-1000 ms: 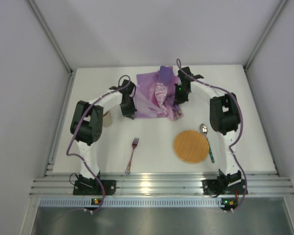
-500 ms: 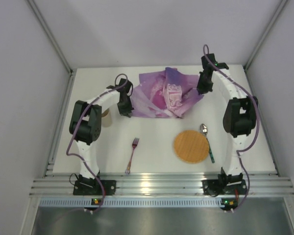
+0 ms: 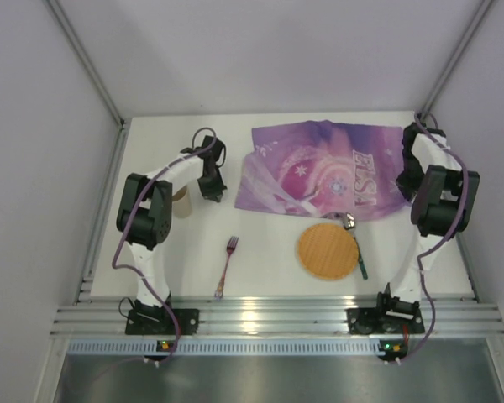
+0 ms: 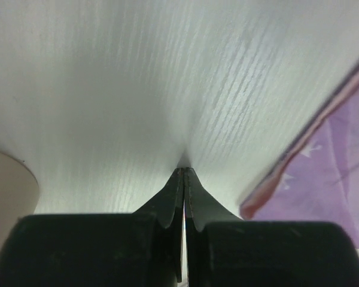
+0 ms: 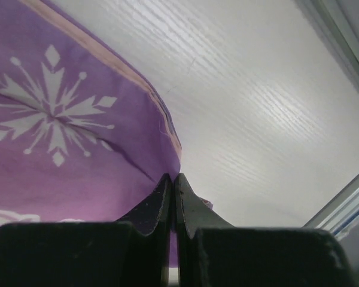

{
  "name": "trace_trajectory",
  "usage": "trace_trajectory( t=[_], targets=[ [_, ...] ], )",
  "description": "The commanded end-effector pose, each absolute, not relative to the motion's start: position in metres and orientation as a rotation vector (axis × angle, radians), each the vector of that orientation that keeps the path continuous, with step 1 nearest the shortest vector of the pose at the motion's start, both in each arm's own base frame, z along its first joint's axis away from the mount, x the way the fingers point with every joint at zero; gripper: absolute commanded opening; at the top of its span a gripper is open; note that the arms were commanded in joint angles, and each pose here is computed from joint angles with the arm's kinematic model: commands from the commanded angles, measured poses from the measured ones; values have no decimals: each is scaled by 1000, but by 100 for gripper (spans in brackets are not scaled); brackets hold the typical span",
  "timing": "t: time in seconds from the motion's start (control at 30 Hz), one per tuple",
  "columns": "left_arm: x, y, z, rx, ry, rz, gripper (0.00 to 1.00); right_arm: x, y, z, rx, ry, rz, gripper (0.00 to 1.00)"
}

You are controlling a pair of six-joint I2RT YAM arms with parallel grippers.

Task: Set the dinner table for one person

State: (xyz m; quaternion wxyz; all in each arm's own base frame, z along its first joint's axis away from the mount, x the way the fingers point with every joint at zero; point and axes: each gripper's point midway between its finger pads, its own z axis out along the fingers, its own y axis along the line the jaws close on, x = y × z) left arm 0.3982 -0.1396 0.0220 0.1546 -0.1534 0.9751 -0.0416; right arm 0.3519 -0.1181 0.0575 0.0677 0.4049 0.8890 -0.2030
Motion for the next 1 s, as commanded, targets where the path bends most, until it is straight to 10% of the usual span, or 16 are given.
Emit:
trace_trajectory(
  t=[0.0,0.07,0.23,0.47,0.97],
  targets=[
    [381,-122,33,-521,2787,-54,0,374,-133,86,1249,2544,-609,0],
    [375,-123,40,-542,2780,-77,0,390,-119,77,1189,2600,-455,4],
    [376,-126,59,-489,2742,-118,0,391,-107,69,1136,2650,-379,96],
    [441,-145,109,-313,2566,-185,50,391,-92,121,1043,2586,-357,100],
    [621,-265,87,-164,2245,-749,42,322,80,150,416,2751,-33,97]
  ],
)
